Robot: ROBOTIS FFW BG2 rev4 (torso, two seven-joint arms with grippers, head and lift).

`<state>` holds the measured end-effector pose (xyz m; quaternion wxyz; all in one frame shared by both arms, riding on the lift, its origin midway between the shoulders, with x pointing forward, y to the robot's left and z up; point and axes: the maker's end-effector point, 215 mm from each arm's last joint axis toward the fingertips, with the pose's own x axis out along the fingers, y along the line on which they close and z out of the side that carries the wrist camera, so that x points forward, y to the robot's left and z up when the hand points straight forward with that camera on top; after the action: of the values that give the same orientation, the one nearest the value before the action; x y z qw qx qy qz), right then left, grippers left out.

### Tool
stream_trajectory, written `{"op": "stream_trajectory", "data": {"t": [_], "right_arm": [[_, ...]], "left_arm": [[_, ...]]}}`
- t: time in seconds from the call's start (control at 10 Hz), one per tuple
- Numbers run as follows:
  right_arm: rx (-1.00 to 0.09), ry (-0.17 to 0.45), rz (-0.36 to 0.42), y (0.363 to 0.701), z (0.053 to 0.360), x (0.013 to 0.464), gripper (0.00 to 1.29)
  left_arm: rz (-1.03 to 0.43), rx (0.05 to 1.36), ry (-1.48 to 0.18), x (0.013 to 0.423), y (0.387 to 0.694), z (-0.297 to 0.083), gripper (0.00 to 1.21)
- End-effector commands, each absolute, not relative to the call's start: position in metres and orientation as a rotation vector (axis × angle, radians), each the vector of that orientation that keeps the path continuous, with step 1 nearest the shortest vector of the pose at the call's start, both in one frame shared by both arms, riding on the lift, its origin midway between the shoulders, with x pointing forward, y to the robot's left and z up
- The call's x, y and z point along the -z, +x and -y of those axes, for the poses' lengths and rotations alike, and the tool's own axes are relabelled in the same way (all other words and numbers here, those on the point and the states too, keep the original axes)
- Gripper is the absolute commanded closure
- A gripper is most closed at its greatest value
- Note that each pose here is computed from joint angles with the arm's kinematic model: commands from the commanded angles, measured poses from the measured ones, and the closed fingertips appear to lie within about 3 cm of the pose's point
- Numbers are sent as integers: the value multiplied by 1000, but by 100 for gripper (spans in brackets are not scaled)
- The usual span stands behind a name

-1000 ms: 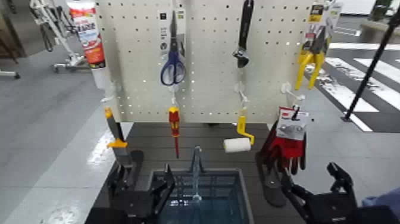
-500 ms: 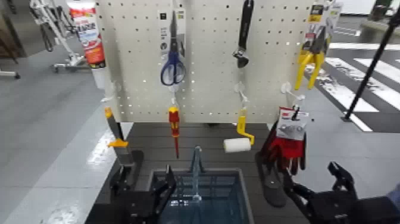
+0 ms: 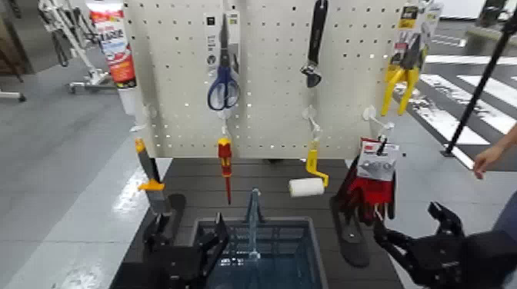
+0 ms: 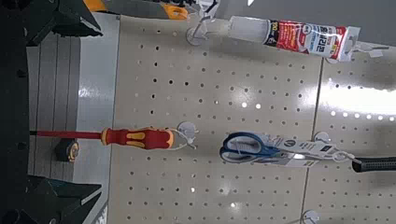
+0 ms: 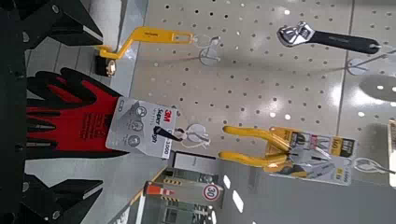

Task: Put the red colored gloves into the crate.

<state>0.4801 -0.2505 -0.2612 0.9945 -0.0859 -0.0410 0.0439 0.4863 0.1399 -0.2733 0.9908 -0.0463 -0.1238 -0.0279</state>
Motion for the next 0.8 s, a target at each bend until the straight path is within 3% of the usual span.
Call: {"op": "stream_trajectory", "data": {"t": [0.1, 0.3, 0.5, 0.8], "right_arm": [[-90, -202, 39, 500, 271, 255, 19], [-134, -200, -4, 516, 287, 254, 21], [-205, -114, -47, 536, 300, 261, 21], [-308, -74, -73, 560, 308, 262, 21]], "left_arm": [[247, 59, -93, 274, 487, -138, 12], [247, 62, -94, 274, 487, -136, 12], [248, 67, -95, 273, 487, -134, 12], [251, 71, -96, 271, 487, -132, 12]]}}
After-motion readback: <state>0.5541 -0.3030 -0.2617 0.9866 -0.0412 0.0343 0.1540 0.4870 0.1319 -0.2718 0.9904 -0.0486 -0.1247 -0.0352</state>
